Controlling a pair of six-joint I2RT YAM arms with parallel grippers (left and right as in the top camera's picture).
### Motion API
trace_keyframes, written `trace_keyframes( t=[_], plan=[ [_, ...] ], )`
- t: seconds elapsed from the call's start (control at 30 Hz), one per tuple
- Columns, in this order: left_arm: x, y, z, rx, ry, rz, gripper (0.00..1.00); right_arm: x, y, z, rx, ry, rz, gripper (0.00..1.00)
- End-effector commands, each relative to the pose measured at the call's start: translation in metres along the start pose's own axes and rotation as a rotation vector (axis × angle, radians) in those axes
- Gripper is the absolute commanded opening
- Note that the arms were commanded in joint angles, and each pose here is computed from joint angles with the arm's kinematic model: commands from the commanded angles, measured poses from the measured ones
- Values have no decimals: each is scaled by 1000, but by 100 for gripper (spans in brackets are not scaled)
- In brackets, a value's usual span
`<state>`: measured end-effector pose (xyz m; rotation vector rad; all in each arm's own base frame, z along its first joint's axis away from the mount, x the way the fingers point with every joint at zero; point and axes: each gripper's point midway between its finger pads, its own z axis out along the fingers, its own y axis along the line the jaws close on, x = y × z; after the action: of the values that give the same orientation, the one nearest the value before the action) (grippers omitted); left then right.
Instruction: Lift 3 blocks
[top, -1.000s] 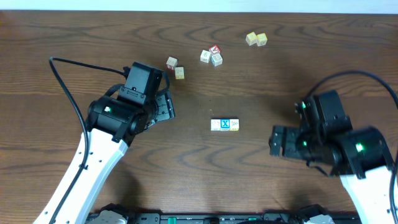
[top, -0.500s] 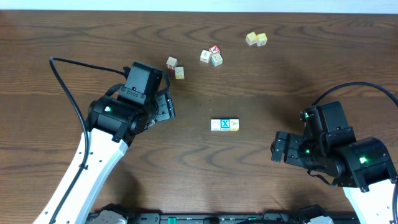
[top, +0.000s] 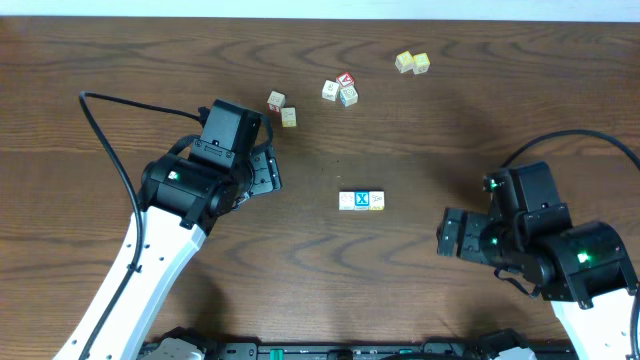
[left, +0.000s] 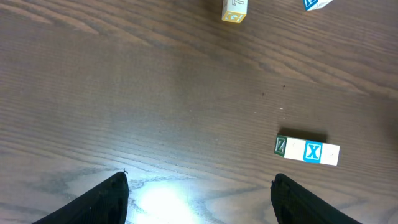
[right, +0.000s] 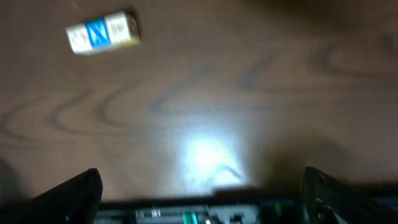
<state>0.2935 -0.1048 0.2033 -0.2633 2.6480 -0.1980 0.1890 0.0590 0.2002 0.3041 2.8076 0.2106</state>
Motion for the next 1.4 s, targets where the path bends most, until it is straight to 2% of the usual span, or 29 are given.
trace_keyframes(
  t=[0.0, 0.33, 0.37, 0.7, 0.87, 1.13, 1.37],
  plan=[
    [-5, 2, -3, -11, -17, -10, 74, -17, -6, -4, -4, -118, -41, 99],
    [-5, 2, -3, -11, -17, -9, 74, -56, -8, -7, -211, -605, -171, 99],
    [-5, 2, -3, -11, -17, -10, 74, -58, -14, -6, -221, -700, -168, 99],
    [-5, 2, -3, -11, -17, -10, 74, -60, -22, 8, -270, -1072, -210, 99],
    [-5, 2, -3, -11, -17, -10, 74, -58, -26, 16, -272, -1176, -214, 99],
    [-5, 2, -3, -11, -17, -9, 74, -58, -34, 29, -262, -1246, -181, 99],
    [-5, 2, -3, -11, -17, -10, 74, -55, -43, 44, -206, -1191, -145, 99]
  ],
)
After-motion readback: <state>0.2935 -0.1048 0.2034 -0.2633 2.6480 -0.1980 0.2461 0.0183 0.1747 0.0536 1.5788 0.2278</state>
